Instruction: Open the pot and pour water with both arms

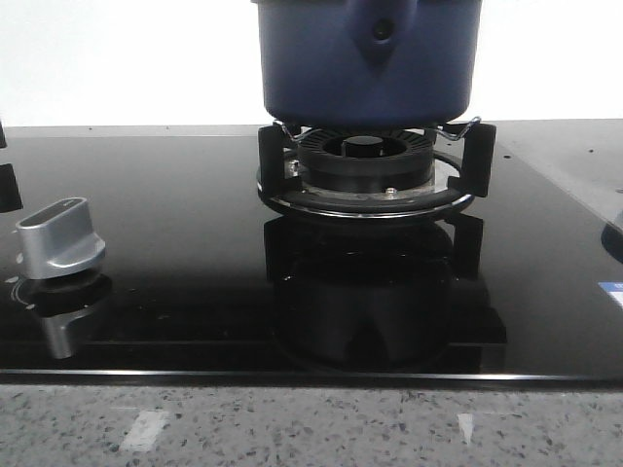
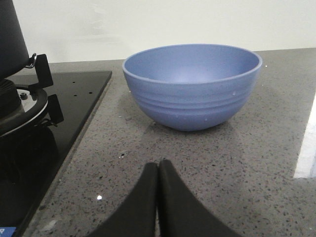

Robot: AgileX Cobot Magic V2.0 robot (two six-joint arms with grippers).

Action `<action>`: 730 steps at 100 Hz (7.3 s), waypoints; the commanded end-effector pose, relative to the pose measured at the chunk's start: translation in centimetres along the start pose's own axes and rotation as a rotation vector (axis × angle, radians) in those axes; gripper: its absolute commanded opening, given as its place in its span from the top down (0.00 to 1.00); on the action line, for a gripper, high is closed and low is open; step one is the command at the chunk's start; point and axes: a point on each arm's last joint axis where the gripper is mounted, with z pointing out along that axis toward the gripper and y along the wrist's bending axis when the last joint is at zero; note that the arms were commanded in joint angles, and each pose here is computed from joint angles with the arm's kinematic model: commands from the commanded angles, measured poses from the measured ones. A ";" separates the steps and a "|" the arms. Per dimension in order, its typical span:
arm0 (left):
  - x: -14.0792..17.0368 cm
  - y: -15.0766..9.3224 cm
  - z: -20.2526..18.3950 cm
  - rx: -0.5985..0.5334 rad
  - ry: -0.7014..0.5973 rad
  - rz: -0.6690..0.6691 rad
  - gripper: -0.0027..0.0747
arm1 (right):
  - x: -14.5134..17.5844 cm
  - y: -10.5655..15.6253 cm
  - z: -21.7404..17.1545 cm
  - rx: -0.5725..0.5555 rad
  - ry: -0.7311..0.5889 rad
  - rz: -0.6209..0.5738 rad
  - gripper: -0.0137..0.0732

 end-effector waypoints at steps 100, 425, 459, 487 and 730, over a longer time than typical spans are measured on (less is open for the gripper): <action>0.1 0.1 0.0 0.004 -0.086 -0.011 0.99 | 0.0 0.0 0.0 0.002 -0.075 -0.015 0.90; -15.7 -23.2 29.2 1.146 0.122 0.198 0.34 | -15.6 1.8 4.7 -0.135 0.381 0.069 0.36; -15.6 -23.1 29.2 1.145 0.126 0.215 0.58 | -15.5 1.8 4.6 -0.136 0.391 0.069 0.36; -16.2 -23.0 28.9 1.146 0.110 0.212 0.65 | -15.6 1.8 4.7 -0.134 0.380 0.068 0.36; -27.0 -9.1 25.1 0.909 -0.082 0.224 0.65 | -26.3 -0.9 24.7 -0.056 0.792 0.124 0.91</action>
